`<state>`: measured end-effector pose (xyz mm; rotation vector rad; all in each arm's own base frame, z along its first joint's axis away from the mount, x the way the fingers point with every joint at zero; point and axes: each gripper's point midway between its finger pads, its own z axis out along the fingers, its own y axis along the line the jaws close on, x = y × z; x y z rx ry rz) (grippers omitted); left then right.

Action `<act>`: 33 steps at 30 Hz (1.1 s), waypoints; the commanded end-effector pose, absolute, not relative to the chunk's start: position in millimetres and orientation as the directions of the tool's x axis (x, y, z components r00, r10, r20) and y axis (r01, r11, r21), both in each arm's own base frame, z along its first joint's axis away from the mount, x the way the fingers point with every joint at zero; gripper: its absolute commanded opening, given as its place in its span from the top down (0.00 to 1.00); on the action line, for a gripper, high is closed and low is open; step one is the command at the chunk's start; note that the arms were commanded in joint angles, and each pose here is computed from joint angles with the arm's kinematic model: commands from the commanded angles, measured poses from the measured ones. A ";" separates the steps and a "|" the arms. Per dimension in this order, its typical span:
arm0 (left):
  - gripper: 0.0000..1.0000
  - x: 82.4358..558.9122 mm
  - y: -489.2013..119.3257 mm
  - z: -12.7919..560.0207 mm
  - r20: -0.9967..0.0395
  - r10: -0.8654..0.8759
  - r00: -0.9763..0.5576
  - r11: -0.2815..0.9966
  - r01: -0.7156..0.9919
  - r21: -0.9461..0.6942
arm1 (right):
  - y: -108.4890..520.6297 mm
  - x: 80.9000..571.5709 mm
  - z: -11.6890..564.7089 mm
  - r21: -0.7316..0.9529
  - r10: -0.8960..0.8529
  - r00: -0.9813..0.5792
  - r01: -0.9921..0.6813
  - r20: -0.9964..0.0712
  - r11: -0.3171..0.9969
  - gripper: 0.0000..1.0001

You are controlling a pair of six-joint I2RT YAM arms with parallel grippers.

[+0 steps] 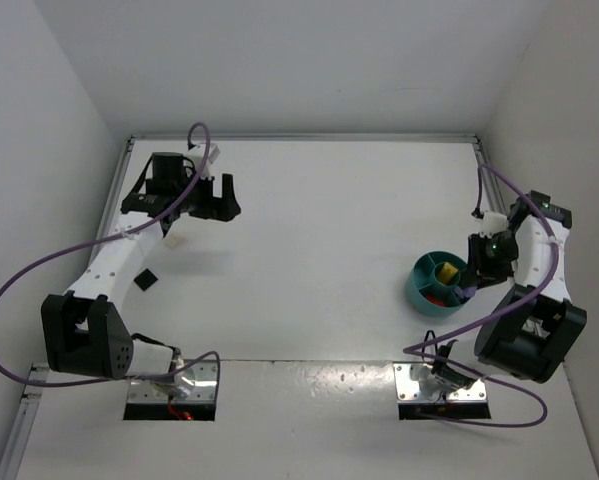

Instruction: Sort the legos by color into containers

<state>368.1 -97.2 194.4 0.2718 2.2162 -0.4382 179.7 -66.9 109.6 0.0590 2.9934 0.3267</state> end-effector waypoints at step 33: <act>0.14 280.1 85.6 144.6 -0.491 0.226 -0.842 0.941 0.319 -0.114 | -63.2 266.9 175.3 0.275 -0.041 -0.879 -0.193 -0.475 0.942 0.44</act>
